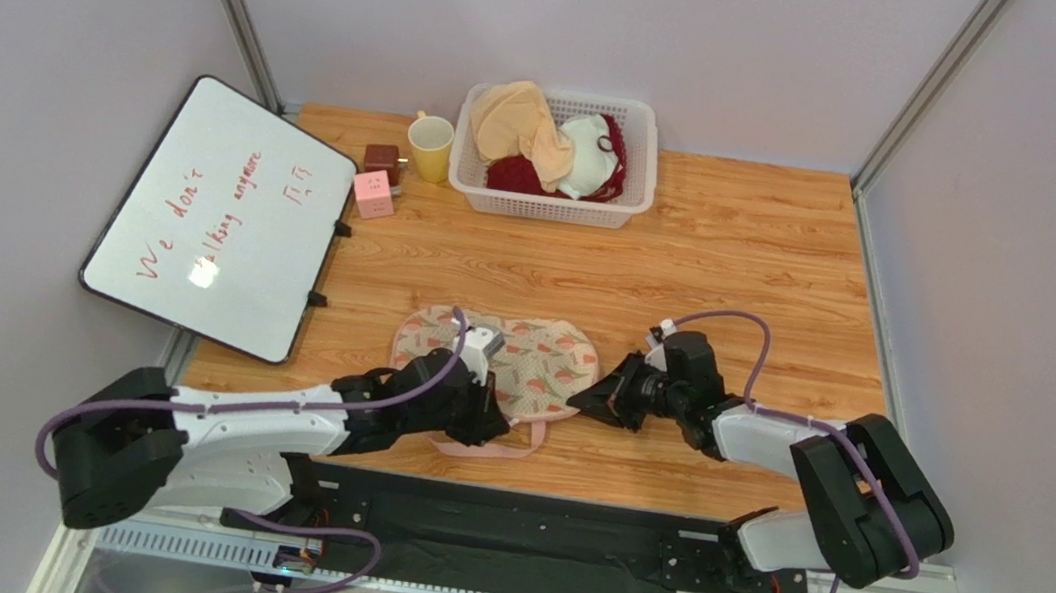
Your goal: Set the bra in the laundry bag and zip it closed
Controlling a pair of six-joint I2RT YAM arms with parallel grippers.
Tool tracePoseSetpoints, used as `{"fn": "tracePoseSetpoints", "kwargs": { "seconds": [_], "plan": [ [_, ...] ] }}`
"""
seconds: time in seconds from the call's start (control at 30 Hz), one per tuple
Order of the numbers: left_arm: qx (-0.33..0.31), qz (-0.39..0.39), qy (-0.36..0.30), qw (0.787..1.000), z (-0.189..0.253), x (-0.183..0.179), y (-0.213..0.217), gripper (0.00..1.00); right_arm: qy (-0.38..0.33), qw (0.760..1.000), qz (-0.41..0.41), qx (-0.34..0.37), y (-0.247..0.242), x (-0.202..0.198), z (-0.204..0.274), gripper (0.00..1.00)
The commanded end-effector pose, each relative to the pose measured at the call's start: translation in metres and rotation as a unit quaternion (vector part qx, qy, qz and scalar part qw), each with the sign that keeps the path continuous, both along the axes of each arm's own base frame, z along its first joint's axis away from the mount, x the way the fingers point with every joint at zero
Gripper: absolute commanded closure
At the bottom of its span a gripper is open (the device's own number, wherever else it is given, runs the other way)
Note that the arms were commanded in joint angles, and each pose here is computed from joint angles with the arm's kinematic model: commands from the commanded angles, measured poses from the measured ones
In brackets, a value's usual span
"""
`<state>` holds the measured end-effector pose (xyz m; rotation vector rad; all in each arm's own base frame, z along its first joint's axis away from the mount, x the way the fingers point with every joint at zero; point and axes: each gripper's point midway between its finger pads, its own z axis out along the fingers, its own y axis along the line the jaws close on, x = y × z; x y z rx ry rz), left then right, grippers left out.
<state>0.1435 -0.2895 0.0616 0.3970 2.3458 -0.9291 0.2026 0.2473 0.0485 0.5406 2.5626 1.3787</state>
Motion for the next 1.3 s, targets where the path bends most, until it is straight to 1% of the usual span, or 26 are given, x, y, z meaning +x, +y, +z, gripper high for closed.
{"fn": "tracePoseSetpoints", "kwargs": {
  "seconds": [0.0,0.03,0.07,0.17,0.27,0.33,0.37,0.4,0.43,0.47,0.5,0.53,0.57,0.6,0.67,0.7,0.73,0.77,0.8,0.87,0.9,0.97,1.03,1.13,1.17,1.27],
  "plan": [
    [0.041,0.059,0.015,0.997,-0.015,-0.005,0.046,1.00,-0.036,0.999,-0.003,-0.001,-0.010,0.012,0.006,1.00],
    [0.031,0.063,0.006,0.998,-0.008,-0.005,0.050,1.00,-0.041,0.999,0.001,-0.003,-0.011,0.014,0.006,1.00],
    [0.048,0.070,0.009,0.996,-0.014,-0.008,0.061,1.00,-0.038,0.999,0.008,-0.004,-0.011,0.012,0.006,1.00],
    [0.041,0.071,-0.003,0.997,-0.009,-0.011,0.070,1.00,-0.043,0.999,0.024,-0.001,-0.006,0.018,0.009,1.00],
    [0.008,0.054,-0.014,0.998,0.000,-0.014,0.063,1.00,-0.046,0.999,0.026,-0.001,0.000,0.029,0.013,1.00],
    [0.000,0.046,-0.010,0.999,0.000,-0.015,0.058,1.00,-0.055,0.998,0.026,-0.004,0.005,0.042,0.018,1.00],
    [-0.022,0.038,-0.013,0.999,0.009,-0.014,0.049,1.00,-0.054,0.998,0.026,-0.012,0.004,0.045,0.016,1.00],
    [-0.027,0.035,-0.012,0.999,0.010,-0.014,0.045,1.00,-0.055,0.998,0.030,-0.015,0.006,0.049,0.017,0.94],
    [-0.030,0.028,-0.005,0.999,0.009,-0.015,0.040,1.00,-0.046,0.998,0.033,-0.023,0.007,0.051,0.011,0.86],
    [-0.056,0.020,-0.010,0.998,0.020,-0.013,0.030,1.00,-0.046,0.998,0.039,-0.025,0.009,0.056,0.015,0.73],
    [-0.066,0.015,-0.009,0.998,0.023,-0.013,0.024,1.00,-0.045,0.997,0.047,-0.031,0.010,0.057,0.013,0.51],
    [-0.065,0.010,-0.004,0.998,0.022,-0.013,0.020,1.00,-0.041,0.997,0.053,-0.034,0.011,0.055,0.011,0.44],
    [-0.080,0.002,-0.009,0.997,0.032,-0.011,0.012,1.00,-0.037,0.997,0.055,-0.040,0.009,0.053,0.011,0.39],
    [-0.074,-0.003,-0.006,0.997,0.028,-0.010,0.008,1.00,-0.037,0.996,0.057,-0.049,0.007,0.049,0.010,0.30],
    [-0.086,-0.015,-0.013,0.996,0.041,-0.006,-0.004,1.00,-0.050,0.995,0.050,-0.065,0.002,0.043,0.015,0.23],
    [-0.080,-0.019,-0.011,0.997,0.037,-0.005,-0.006,1.00,-0.035,0.995,0.054,-0.078,-0.002,0.029,0.008,0.22],
    [-0.086,-0.025,-0.013,0.996,0.043,-0.003,-0.012,1.00,-0.037,0.994,0.045,-0.090,-0.007,0.025,0.007,0.21],
    [-0.092,-0.026,-0.017,0.995,0.045,-0.001,-0.016,1.00,-0.054,0.994,0.040,-0.086,-0.007,0.022,0.017,0.21],
    [-0.086,-0.029,-0.012,0.996,0.041,0.000,-0.020,1.00,-0.052,0.994,0.040,-0.091,-0.010,0.013,0.015,0.18],
    [-0.091,-0.035,-0.014,0.995,0.044,0.003,-0.028,1.00,-0.056,0.993,0.026,-0.102,-0.014,0.007,0.018,0.18],
    [-0.085,-0.038,-0.008,0.996,0.038,0.003,-0.030,1.00,-0.077,0.992,0.030,-0.096,-0.011,0.001,0.030,0.18],
    [-0.095,-0.048,-0.007,0.994,0.043,0.003,-0.038,1.00,-0.088,0.991,0.024,-0.096,-0.008,-0.003,0.037,0.17],
    [-0.099,-0.054,-0.001,0.994,0.042,0.003,-0.042,1.00,-0.101,0.991,0.034,-0.083,0.003,-0.011,0.043,0.19],
    [-0.101,-0.053,0.002,0.993,0.042,0.003,-0.043,1.00,-0.091,0.993,0.035,-0.071,0.014,-0.018,0.037,0.26],
    [-0.102,-0.052,0.003,0.993,0.042,0.002,-0.042,1.00,-0.073,0.995,0.029,-0.066,0.016,-0.020,0.032,0.28],
    [-0.099,-0.046,0.005,0.994,0.040,0.000,-0.036,1.00,-0.069,0.997,0.037,-0.021,0.033,-0.016,0.029,0.35]
  ]
}}
